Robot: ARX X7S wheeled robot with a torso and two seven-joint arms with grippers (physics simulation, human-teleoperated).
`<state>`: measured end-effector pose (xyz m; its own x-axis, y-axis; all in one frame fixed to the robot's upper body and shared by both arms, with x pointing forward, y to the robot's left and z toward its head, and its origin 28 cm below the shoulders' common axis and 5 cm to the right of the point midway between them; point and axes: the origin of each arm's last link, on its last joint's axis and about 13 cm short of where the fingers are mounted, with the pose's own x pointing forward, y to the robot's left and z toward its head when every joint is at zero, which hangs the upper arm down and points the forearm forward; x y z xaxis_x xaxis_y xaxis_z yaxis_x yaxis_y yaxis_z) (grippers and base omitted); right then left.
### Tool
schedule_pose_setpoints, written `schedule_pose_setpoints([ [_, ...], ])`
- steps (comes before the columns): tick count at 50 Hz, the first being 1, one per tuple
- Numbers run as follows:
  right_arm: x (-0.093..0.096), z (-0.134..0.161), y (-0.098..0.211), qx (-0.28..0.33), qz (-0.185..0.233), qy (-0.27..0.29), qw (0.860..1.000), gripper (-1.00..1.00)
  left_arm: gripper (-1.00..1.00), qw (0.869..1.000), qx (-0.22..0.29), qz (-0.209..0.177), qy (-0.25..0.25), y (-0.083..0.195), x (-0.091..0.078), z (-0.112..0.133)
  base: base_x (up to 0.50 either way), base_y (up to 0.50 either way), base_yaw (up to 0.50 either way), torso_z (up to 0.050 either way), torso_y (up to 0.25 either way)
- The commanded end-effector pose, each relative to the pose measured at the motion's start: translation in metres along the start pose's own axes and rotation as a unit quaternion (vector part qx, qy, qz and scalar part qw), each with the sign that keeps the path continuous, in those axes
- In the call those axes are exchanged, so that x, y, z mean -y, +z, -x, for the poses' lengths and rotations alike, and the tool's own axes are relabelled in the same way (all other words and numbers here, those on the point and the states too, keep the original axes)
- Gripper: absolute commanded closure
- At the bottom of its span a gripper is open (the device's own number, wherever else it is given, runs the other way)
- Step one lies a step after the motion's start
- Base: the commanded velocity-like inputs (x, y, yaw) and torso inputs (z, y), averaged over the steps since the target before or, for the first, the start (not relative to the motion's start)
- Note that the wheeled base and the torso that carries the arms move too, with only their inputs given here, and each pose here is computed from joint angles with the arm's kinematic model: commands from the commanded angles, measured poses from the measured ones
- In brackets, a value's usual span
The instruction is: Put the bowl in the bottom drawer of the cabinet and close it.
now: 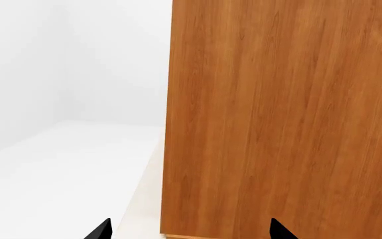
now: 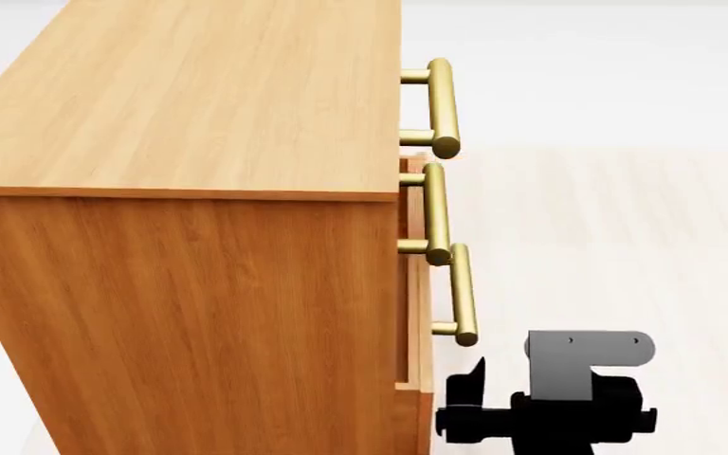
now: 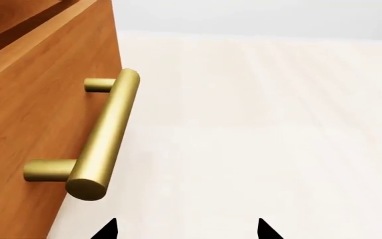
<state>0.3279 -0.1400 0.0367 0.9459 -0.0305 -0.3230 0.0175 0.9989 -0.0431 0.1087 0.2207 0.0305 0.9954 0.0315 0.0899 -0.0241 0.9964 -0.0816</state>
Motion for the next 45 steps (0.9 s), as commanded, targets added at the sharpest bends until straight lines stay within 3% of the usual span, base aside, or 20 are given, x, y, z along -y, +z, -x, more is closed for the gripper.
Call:
schedule_pose_setpoints([
  [1, -0.011, -0.003, 0.004, 0.005, -0.005, 0.015, 1.0, -1.0, -1.0, 1.0, 0.0, 0.0, 0.0, 0.0, 0.0, 0.0, 0.0, 0.0, 0.0, 0.0, 0.0],
  [30, -0.033, -0.003, -0.003, -0.005, 0.002, 0.061, 0.998, -1.0, -1.0, 1.0, 0.0, 0.001, 0.001, 0.001, 0.0, 0.001, 0.0, 0.0, 0.0, 0.0, 0.0],
  [40, -0.041, 0.004, -0.006, -0.011, 0.005, 0.117, 0.993, -1.0, -1.0, 1.0, 0.0, 0.001, 0.001, -0.009, -0.001, 0.002, 0.0, 0.0, 0.0, 0.0, 0.0],
  [45, -0.04, 0.005, -0.007, -0.011, 0.006, 0.114, 0.993, -1.0, -1.0, 1.0, 0.0, 0.001, 0.001, -0.009, -0.001, 0.002, 0.0, 0.0, 0.0, 0.0, 0.0],
])
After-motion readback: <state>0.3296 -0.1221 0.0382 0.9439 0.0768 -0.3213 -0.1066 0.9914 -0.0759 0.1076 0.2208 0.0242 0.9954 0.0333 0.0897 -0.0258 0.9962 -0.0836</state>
